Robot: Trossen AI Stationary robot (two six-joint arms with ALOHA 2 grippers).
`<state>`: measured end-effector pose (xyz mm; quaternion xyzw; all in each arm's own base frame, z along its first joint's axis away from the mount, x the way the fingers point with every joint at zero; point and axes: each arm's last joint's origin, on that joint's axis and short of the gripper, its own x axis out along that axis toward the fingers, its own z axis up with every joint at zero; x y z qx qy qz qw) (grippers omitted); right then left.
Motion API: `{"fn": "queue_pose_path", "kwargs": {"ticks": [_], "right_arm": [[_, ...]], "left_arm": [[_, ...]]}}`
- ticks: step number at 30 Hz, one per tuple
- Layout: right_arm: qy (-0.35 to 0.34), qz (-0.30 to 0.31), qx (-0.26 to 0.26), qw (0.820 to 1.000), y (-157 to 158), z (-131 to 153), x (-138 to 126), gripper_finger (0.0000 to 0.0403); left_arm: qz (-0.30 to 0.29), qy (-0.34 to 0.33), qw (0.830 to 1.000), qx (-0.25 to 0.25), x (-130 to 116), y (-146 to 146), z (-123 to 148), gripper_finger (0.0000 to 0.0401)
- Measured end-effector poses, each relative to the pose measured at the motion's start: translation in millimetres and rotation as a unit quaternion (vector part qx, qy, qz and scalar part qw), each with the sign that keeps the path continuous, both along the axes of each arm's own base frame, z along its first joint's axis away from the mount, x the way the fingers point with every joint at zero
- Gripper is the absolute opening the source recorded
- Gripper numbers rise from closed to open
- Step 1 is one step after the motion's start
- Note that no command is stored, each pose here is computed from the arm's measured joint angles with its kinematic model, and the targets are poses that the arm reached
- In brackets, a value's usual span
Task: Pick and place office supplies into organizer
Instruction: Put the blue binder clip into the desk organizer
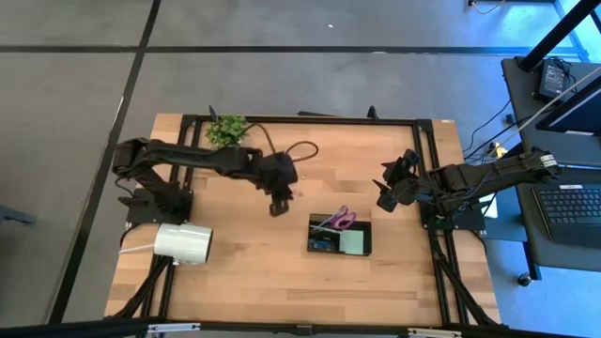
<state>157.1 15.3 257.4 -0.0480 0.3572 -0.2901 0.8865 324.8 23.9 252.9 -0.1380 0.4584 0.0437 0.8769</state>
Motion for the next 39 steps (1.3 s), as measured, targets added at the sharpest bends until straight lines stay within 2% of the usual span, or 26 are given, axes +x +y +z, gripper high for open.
{"fn": "queue_pose_path", "kwargs": {"ticks": [4, 11, 22, 27, 39], "right_arm": [[0.000, 0.000, 0.000, 1.000, 0.0, 0.0, 0.0, 0.0268], [-0.019, -0.002, 0.005, 1.000, 0.5, 1.9, 2.5, 0.0268], [-0.046, -0.022, 0.028, 0.998, 0.7, 2.9, 3.6, 0.0268], [-0.047, -0.021, 0.038, 0.998, 1.1, 2.6, 3.7, 0.0268], [-0.052, -0.028, 0.046, 0.997, 1.2, 2.4, 3.5, 0.0268]], "left_arm": [[-0.083, -0.052, 0.994, 0.039, 0.8, -24.3, 13.7, 0.0066], [-0.153, -0.131, 0.977, 0.064, 11.1, -61.9, 22.1, 0.0066], [-0.141, -0.165, 0.969, 0.117, 15.7, -99.1, 21.0, 0.0066], [-0.138, -0.178, 0.965, 0.134, 28.9, -118.4, 3.6, 0.0066], [-0.137, -0.141, 0.967, 0.160, 58.5, -141.5, -67.6, 0.0066]]}}
